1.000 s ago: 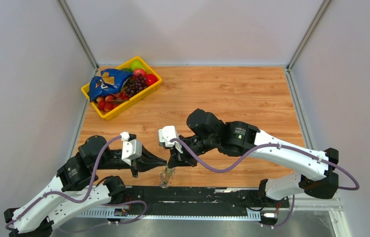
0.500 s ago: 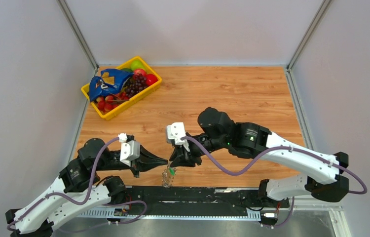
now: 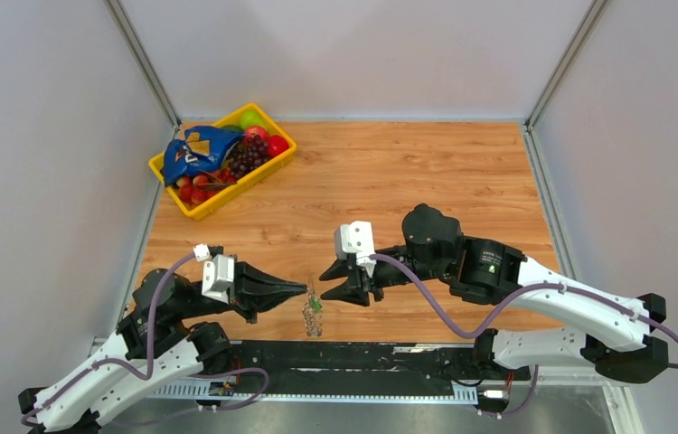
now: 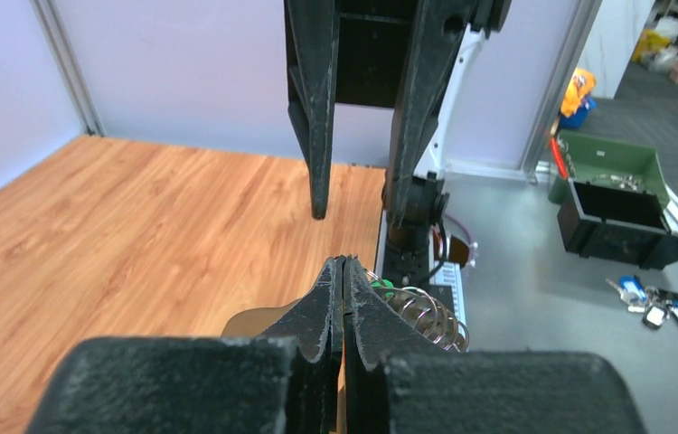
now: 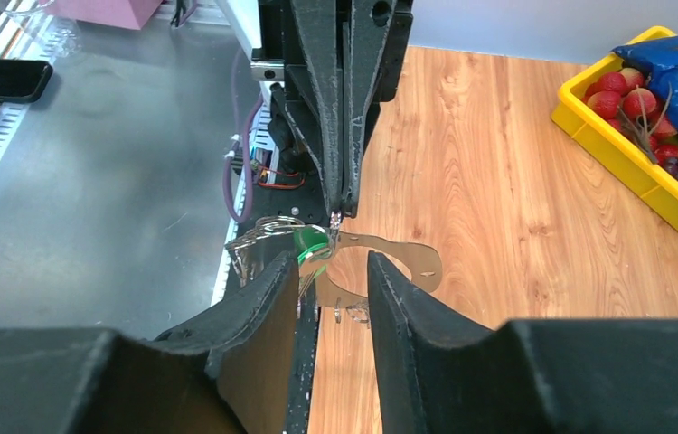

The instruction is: Put the keys on the keyring

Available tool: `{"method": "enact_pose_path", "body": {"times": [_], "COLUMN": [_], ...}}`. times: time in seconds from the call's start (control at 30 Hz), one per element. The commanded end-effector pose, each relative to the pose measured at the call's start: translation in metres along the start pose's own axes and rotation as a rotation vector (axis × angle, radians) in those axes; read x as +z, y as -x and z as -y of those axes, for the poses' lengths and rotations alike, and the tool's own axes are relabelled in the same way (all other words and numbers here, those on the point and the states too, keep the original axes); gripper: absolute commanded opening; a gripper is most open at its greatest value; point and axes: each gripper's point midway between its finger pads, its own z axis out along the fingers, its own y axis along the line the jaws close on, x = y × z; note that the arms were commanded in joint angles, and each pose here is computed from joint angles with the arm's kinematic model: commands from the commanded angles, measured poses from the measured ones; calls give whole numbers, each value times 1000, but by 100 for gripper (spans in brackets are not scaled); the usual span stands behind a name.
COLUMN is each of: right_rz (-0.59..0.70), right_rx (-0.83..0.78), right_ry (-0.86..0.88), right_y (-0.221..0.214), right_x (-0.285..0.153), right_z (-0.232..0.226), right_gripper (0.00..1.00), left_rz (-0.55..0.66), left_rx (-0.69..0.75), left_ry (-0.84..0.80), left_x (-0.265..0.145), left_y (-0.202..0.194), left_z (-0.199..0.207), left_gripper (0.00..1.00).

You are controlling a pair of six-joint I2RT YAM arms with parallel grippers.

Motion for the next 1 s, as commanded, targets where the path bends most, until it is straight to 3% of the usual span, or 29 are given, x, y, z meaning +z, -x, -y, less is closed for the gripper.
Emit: {"method": "enact_pose_path", "body": {"times": [0.0,0.4,0.97], "right_rz": [130,210,282], "right_rx": [-29,-15,-7], "right_ry": [-49,-46,2], "right_y": [30,45,61], "right_x": [-7,-4,6], "right_z": [6,6,1], "right_gripper": [38,32,28], "left_rz": [205,391,449], "left_rx": [15,10,15], "left_ry": [-16,9,26], "left_x": [-1,-16,-19], "left_y": [46,70,74], "left_z": [7,8,4], "left_gripper": [0,0,0]}}
